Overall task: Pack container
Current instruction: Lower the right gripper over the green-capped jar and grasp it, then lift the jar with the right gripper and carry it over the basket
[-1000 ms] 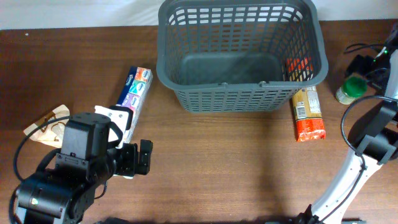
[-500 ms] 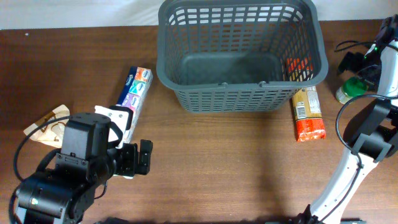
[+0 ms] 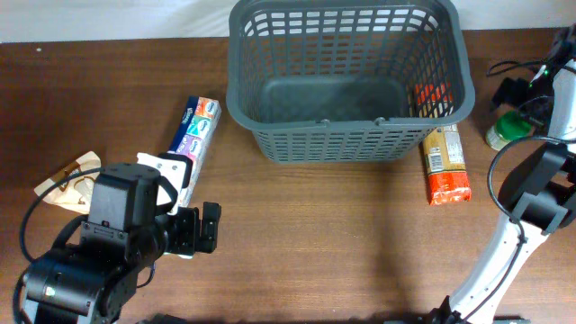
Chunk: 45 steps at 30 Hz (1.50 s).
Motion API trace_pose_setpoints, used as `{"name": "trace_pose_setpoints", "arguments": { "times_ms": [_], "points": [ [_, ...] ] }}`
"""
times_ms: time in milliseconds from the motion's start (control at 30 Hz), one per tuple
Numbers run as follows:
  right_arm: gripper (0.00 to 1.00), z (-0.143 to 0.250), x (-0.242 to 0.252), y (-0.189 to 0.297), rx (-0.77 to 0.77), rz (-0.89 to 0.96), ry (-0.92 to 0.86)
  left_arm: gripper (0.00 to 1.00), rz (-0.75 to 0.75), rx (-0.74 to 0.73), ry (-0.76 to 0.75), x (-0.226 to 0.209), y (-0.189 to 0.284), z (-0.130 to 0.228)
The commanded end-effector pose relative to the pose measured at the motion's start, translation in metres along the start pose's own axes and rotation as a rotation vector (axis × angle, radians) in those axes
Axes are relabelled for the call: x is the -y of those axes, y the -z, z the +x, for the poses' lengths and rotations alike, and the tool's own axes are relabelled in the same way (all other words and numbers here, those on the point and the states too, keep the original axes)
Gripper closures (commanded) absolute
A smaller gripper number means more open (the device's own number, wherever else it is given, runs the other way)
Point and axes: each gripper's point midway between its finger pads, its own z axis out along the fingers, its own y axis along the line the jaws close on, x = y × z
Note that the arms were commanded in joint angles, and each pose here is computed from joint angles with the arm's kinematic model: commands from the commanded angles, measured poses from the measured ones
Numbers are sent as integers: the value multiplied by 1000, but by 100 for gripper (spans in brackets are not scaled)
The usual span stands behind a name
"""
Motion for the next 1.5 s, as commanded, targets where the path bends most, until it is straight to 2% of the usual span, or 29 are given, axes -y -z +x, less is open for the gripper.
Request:
{"name": "trace_pose_setpoints", "arguments": {
  "times_ms": [0, 400, 833, 1067, 1100, 1167, 1200, 1300, 1333, 1467],
  "points": [
    [1, 1, 8, -22, -37, 24, -2, 0, -2, 13, -10, 0, 3, -4],
    [1, -4, 7, -37, -32, 23, -3, 0, -2, 13, -10, 0, 3, -4],
    [1, 12, 9, -66, -119, 38, 0, 0, 2, 12, -10, 1, 3, -4],
    [1, 12, 9, -66, -119, 38, 0, 1, 1, 12, -10, 1, 3, -4],
    [4, 12, 9, -66, -119, 38, 0, 0, 1, 12, -10, 1, 3, -4],
    [20, 12, 9, -66, -119, 38, 0, 0, 1, 12, -10, 1, 3, -4],
    [36, 12, 9, -66, -120, 38, 0, 0, 1, 12, -10, 1, 3, -4],
    [76, 13, 9, -66, -121, 38, -1, 0, 1, 12, -10, 1, 3, -3],
    [94, 13, 9, -66, -121, 38, -1, 1, 1, 12, -10, 1, 3, -4],
    [96, 13, 9, -58, -120, 38, -2, 0, 1, 12, -10, 1, 3, -4]
  ]
}}
